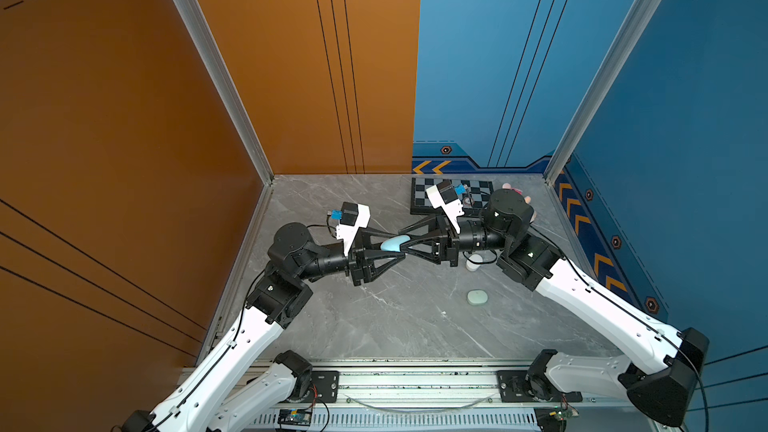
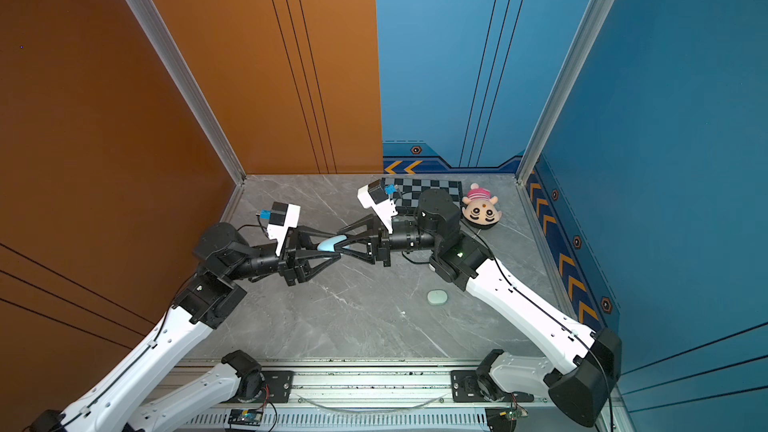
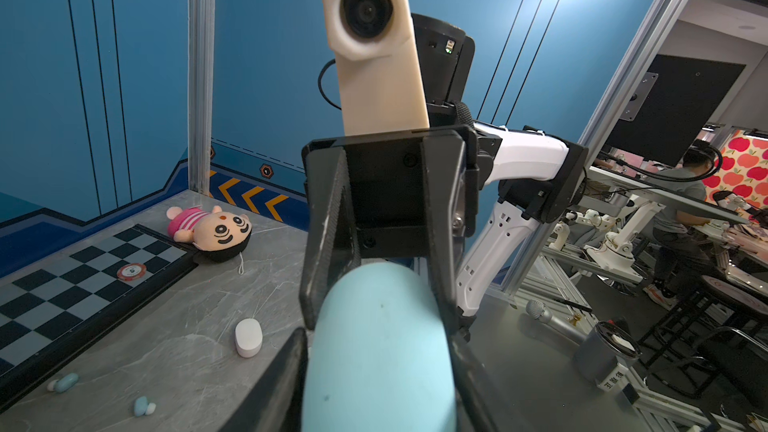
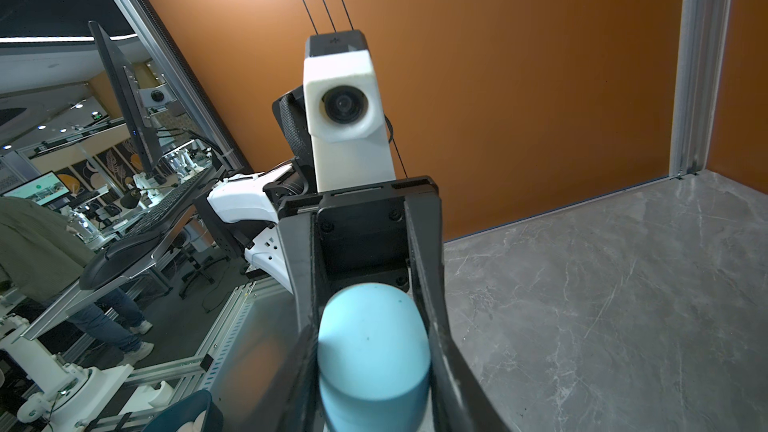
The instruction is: Insert the wireless bluetooth earbuds into the charging case
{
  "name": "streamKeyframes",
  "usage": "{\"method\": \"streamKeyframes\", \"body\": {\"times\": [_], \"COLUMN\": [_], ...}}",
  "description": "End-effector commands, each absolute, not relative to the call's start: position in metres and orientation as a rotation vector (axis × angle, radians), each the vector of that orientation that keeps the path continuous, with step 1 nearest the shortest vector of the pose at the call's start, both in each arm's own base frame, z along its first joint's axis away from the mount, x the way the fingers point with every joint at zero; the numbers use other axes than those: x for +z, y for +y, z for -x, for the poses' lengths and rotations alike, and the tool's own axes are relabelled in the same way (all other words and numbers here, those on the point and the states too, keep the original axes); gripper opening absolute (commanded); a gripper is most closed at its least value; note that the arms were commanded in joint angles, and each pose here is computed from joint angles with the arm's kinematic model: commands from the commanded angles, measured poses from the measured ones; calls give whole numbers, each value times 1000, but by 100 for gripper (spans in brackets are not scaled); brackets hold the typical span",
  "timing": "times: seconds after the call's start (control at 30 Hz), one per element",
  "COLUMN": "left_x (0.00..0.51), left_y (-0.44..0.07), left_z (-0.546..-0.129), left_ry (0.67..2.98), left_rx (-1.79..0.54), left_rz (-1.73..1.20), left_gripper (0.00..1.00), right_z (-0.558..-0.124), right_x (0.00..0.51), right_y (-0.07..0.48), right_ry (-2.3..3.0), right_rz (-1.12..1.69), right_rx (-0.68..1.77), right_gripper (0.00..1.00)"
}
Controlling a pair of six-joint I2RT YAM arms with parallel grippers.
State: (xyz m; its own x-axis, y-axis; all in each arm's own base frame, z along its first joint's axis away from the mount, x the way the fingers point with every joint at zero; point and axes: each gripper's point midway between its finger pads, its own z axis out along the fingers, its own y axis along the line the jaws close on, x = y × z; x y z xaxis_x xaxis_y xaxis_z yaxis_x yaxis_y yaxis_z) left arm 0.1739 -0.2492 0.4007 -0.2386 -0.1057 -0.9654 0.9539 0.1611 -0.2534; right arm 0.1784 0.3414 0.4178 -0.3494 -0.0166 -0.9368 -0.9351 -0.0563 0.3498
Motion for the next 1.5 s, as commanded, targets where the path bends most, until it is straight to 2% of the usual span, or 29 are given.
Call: {"method": "streamKeyframes", "body": {"times": [0.0,0.1,0.2,0.27,0.57,0.73,0.8,0.87,0.97,1.0,1.03,1.1,1.17,1.47], "left_x": [416,416,413,413,413,412,413,414,414,413,414,414,415,416], "left_y": [-247,-246,-245,-244,-243,-243,-243,-244,-245,-245,-245,-245,-245,-246], "left_z": [-169,-169,-171,-171,-172,-172,-172,-173,-173,-173,-173,-173,-173,-172], "left_ry": [1341,1343,1350,1349,1350,1351,1349,1344,1339,1339,1336,1333,1328,1322], "left_rx": [-1279,-1274,-1265,-1258,-1254,-1256,-1253,-1253,-1252,-1251,-1249,-1247,-1246,-1255], "left_rz": [-897,-890,-877,-871,-866,-870,-873,-877,-881,-883,-885,-892,-894,-907], "left_gripper": [42,41,49,50,49,41,33,21,8,4,2,0,0,0], "right_z": [-169,-171,-174,-176,-176,-176,-176,-177,-178,-179,-181,-184,-187,-208], "right_x": [428,432,437,437,436,436,435,434,432,431,430,428,425,403], "right_y": [338,336,334,333,329,329,330,331,331,331,331,330,329,324], "right_ry": [1384,1370,1355,1358,1361,1359,1360,1366,1380,1388,1400,1420,1440,1553], "right_rz": [1085,1066,1040,1036,1026,1024,1021,1016,1004,1001,994,984,975,943], "right_rx": [1519,1512,1503,1500,1492,1492,1491,1492,1488,1487,1482,1466,1441,1274], "right_gripper": [26,25,24,24,24,24,24,26,31,36,44,52,56,61]}}
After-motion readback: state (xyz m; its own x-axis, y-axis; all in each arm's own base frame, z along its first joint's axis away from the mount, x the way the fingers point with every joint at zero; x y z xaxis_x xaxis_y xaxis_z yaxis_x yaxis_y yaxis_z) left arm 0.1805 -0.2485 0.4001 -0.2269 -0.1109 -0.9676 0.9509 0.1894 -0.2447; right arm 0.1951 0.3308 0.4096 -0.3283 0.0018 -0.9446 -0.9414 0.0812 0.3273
